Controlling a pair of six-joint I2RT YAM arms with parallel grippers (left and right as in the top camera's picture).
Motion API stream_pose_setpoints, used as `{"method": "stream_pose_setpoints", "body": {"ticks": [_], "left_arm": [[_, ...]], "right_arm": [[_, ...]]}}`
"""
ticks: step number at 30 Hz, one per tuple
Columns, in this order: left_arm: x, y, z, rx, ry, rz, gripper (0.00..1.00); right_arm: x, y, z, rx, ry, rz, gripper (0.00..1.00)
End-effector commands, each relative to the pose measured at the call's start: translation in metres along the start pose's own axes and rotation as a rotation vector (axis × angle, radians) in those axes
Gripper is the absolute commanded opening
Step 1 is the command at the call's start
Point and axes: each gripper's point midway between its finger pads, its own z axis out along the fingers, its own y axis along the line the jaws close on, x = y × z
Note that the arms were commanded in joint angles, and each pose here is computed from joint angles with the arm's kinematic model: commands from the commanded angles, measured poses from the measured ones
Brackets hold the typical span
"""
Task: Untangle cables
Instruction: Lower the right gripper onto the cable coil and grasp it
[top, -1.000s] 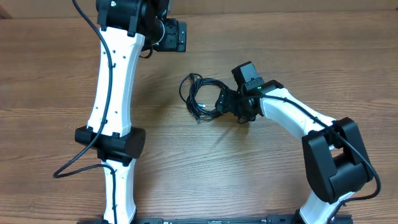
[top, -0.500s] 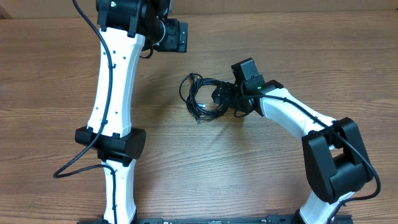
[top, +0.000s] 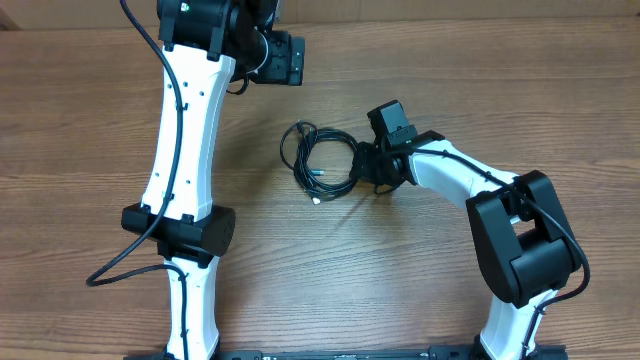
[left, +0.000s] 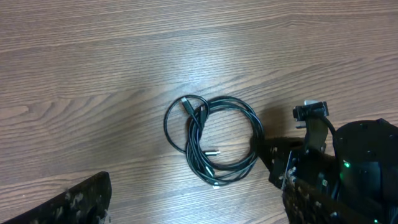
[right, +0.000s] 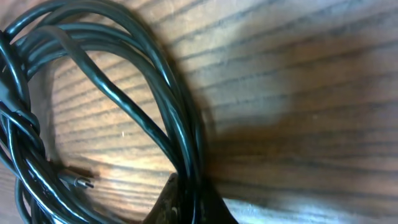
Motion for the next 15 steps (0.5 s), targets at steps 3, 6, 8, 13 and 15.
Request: {"method": "stream_pose_setpoints", "body": {"ticks": [3, 6, 8, 13, 15], "left_arm": [[-0.001, -0.007, -0.016, 0.018, -0.037, 0.034, 0.88], [-0.002, -0.007, -0.015, 0.013, -0.038, 0.057, 0.89], [-0.002, -0.003, -0.014, -0.009, -0.037, 0.059, 0.89], [0.0, 0.007, -0.01, -0.056, -0.024, 0.055, 0.92], [0.001, 0.009, -0.006, -0.069, -0.012, 0.053, 0.95]], "right_arm": [[-0.026, 0.041, -0.053, -0.067, -0.07, -0.081, 0.04], [-0.038, 0.062, -0.093, -0.099, -0.116, -0.119, 0.04], [-0.044, 0.076, -0.122, -0.119, -0.145, -0.139, 0.04], [-0.051, 0.105, -0.198, -0.175, -0.237, -0.224, 0.04], [-0.05, 0.113, -0.227, -0.201, -0.28, -0.25, 0.04]]}}
